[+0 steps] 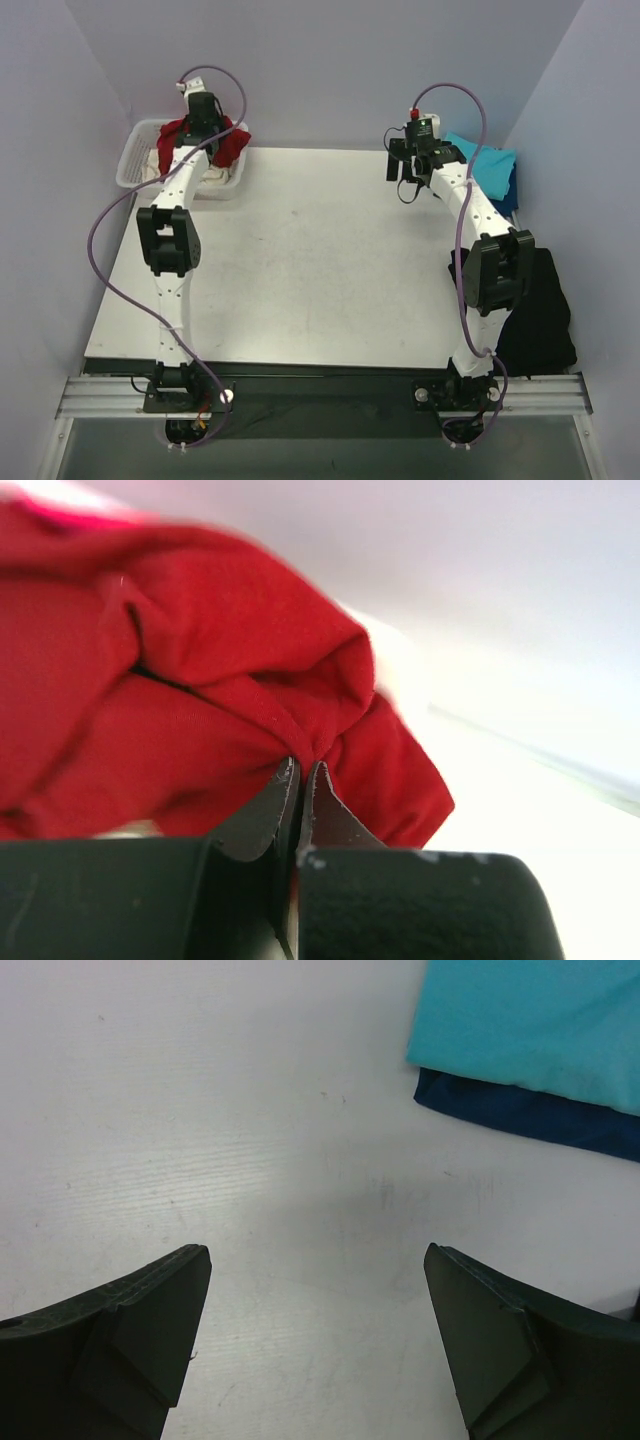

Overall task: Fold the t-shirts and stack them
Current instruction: Grab crumpled tshirt from bin with the left arm, then move the tshirt to the center of the board, then flatten out the tshirt

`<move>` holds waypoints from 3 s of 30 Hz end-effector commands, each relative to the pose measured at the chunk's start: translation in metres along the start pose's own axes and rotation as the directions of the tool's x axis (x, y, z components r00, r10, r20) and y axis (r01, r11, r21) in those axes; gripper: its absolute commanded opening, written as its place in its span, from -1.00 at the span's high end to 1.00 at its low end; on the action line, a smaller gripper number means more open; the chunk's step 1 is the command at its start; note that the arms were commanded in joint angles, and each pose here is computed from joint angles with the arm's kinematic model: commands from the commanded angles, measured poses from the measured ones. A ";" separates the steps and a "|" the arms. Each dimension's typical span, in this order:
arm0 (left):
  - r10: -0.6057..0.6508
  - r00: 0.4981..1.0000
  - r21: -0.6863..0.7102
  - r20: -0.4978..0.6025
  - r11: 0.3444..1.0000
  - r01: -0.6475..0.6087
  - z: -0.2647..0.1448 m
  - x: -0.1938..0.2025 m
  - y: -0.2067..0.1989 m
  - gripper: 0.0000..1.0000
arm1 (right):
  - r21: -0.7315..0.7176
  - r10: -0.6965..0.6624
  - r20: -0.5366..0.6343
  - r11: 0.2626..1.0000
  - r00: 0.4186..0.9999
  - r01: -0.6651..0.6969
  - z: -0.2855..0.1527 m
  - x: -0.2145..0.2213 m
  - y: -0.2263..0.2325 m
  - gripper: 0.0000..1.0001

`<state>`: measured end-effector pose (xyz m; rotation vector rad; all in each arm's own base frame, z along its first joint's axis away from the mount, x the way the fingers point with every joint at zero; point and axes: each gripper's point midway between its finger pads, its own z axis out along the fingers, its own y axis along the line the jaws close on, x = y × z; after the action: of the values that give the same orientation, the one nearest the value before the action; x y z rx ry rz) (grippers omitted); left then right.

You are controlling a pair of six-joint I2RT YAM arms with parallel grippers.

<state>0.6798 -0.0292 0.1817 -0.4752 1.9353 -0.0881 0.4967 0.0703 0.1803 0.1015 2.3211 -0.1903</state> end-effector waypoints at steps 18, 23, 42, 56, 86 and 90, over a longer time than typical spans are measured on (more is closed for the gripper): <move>-0.216 0.830 0.619 0.514 0.763 -0.185 -0.362 -0.258 -0.180 1.00 | 0.004 0.253 0.032 0.967 0.967 -0.254 0.005 -0.028 -0.026 -0.74; -0.193 0.905 0.807 0.379 0.548 -0.221 -0.408 -0.212 -0.219 1.00 | 0.027 0.273 0.037 0.961 0.961 -0.274 0.000 -0.025 -0.037 -0.73; 0.517 0.851 0.854 -0.093 0.481 -0.199 -0.352 0.114 -0.224 1.00 | 0.094 0.262 -0.020 0.961 0.965 -0.259 -0.004 0.014 -0.055 -0.72; 0.311 0.918 0.289 -0.247 0.928 -0.236 -0.220 0.107 -0.104 1.00 | -0.203 0.038 -0.246 0.975 0.968 -0.090 -0.006 0.073 0.040 -0.31; 0.029 0.872 -0.054 -0.488 0.997 -0.063 -0.111 0.158 0.022 1.00 | -0.476 -0.077 -0.389 0.870 0.918 -0.129 0.067 0.106 0.193 -0.40; 0.019 0.889 -0.060 -0.458 0.997 -0.052 -0.101 0.152 0.025 1.00 | -0.497 -0.087 -0.403 0.857 0.911 -0.138 0.071 0.113 0.199 -0.35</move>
<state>0.5080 -0.0863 0.0589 -0.4586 2.5190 -0.1156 0.4997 0.2493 0.0253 -0.1135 2.6890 0.4652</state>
